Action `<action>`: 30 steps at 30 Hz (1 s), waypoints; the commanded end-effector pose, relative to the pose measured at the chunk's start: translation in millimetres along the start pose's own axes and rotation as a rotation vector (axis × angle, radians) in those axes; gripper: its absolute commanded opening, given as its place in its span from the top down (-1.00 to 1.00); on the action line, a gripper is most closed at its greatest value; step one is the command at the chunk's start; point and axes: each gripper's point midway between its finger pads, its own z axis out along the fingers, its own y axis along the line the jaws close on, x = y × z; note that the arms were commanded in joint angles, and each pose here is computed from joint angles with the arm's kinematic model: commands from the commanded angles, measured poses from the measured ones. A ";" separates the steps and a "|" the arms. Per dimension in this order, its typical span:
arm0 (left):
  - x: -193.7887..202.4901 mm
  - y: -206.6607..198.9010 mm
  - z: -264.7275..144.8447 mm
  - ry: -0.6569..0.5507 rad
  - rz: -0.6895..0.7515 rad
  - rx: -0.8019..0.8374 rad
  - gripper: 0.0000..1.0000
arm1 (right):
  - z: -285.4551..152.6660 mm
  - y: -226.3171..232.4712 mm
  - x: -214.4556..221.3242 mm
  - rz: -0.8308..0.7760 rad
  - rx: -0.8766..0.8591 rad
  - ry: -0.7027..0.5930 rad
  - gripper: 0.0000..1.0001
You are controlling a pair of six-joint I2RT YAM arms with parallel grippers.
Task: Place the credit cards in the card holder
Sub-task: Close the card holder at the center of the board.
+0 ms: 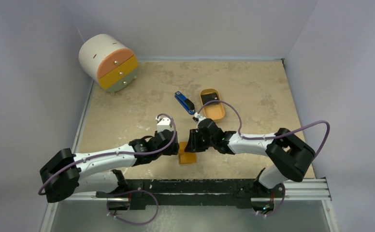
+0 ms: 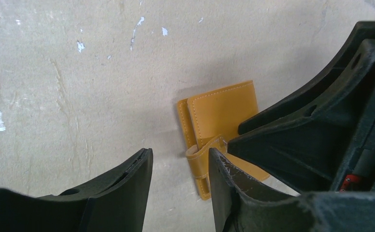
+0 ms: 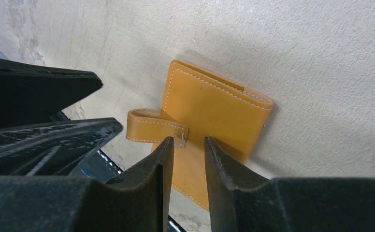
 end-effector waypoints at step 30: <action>44.9 30.4 22.8 0.056 -0.133 -0.085 1.00 | -30.0 -1.0 4.5 0.114 0.010 -0.045 -0.04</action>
